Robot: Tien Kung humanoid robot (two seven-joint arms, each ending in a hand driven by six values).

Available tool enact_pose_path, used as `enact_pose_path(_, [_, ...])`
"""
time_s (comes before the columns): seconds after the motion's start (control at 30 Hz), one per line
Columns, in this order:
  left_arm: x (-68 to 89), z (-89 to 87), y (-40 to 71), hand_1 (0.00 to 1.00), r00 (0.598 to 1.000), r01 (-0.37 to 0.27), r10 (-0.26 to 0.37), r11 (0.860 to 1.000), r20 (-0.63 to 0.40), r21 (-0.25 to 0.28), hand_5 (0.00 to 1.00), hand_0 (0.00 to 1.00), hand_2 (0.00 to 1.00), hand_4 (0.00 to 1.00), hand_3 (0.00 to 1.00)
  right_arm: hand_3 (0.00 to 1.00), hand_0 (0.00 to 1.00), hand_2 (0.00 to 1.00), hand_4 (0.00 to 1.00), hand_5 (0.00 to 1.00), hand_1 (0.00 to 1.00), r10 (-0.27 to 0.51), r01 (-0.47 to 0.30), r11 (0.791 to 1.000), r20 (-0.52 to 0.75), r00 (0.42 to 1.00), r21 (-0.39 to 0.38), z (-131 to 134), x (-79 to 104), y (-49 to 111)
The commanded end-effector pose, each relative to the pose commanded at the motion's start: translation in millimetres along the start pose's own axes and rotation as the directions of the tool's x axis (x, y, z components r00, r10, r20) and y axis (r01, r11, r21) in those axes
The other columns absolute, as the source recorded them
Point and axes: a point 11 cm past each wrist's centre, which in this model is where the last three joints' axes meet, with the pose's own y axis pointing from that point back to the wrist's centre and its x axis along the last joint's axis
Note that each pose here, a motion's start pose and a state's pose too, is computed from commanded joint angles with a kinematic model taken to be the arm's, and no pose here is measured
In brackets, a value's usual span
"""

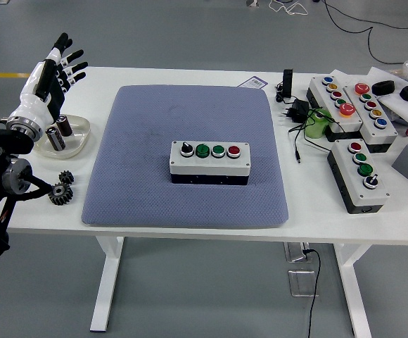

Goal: Pick up the button,place it on the desk,press the button,press the button

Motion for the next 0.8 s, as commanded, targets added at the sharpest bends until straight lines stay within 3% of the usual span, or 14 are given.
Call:
enact_pose_path(0.2, [8.9, -21.2, 15.2, 0.891, 1.0, 0.018, -0.017, 0.999, -0.011, 0.047, 0.998, 0.862, 0.933, 0.771, 0.973, 0.631, 0.639, 0.575, 0.234, 0.262, 0.546, -0.002, 0.002, 1.0, -0.005, 1.0, -0.011, 4.2, -2.1, 0.5])
enact_pose_path(0.4, [1.6, -34.4, 23.4, 0.896, 0.994, 0.105, -0.105, 0.99, 0.003, 0.095, 0.998, 0.869, 0.937, 0.765, 0.966, 0.631, 0.639, 0.575, 0.235, 0.262, 0.546, -0.004, 0.004, 1.0, -0.007, 1.0, -0.012, 4.3, -3.4, 0.7])
enact_pose_path(0.47, [0.2, -34.8, 23.5, 0.922, 0.993, 0.112, -0.114, 0.989, 0.011, 0.097, 0.998, 0.914, 0.961, 0.761, 0.978, 0.63, 0.639, 0.578, 0.234, 0.262, 0.546, -0.006, 0.006, 1.0, -0.006, 1.0, -0.01, 3.3, -4.2, 0.8])
enact_pose_path(0.8, [2.4, -24.7, 19.9, 0.92, 0.998, 0.057, -0.056, 0.997, -0.011, 0.049, 0.998, 0.906, 0.965, 0.757, 0.984, 0.63, 0.639, 0.575, 0.234, 0.259, 0.546, -0.009, 0.009, 1.0, -0.004, 1.0, 0.004, -3.9, -5.3, 0.6])
